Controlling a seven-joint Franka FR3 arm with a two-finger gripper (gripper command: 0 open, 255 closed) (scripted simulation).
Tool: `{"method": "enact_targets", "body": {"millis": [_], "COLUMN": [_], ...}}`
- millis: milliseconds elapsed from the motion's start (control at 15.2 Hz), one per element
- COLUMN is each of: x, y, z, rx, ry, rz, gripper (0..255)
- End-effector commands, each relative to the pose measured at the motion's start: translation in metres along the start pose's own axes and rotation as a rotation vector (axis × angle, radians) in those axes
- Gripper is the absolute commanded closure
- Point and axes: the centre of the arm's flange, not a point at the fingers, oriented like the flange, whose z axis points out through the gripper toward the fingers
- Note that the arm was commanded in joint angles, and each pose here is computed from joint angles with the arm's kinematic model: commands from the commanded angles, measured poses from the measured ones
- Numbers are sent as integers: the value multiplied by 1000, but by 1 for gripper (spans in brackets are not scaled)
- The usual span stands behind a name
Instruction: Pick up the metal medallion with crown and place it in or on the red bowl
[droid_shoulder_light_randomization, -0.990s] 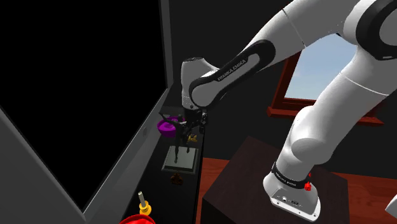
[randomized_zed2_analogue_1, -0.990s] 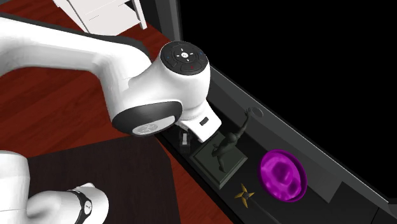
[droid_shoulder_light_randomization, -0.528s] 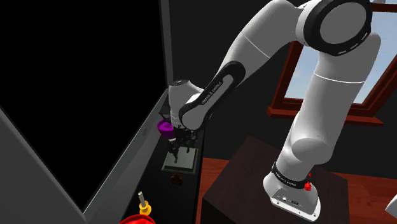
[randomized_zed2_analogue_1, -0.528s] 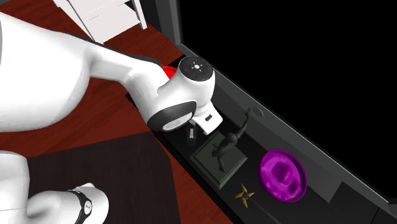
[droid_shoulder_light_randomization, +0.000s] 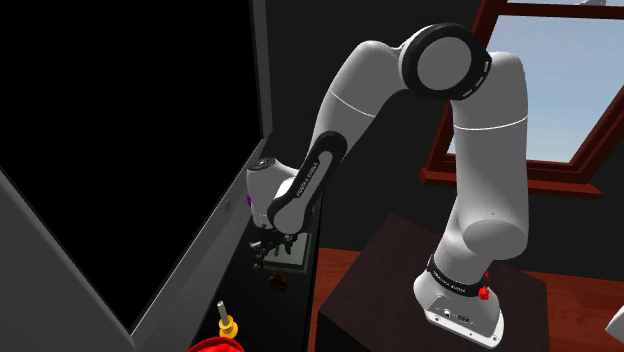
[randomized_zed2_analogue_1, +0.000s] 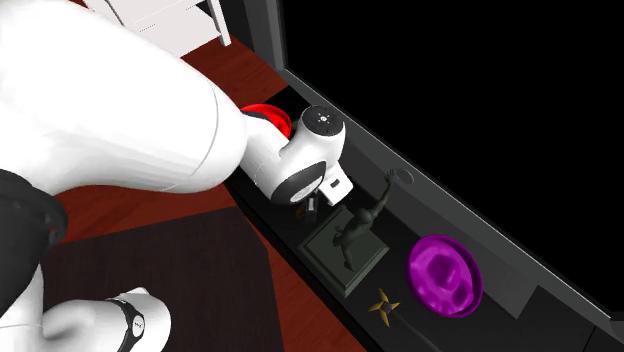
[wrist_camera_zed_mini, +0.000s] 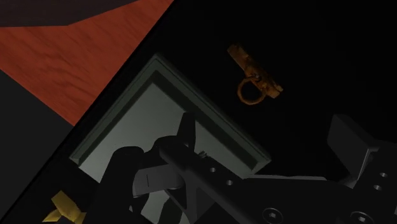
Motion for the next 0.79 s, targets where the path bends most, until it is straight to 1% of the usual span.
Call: {"method": "enact_targets", "body": {"millis": [0, 330, 726], "x": [2, 2, 2], "y": [-3, -3, -3], "z": [12, 42, 42], "rx": [-1, -1, -1], "ry": [0, 0, 0], "rz": [1, 1, 1], "gripper": [0, 0, 0]}}
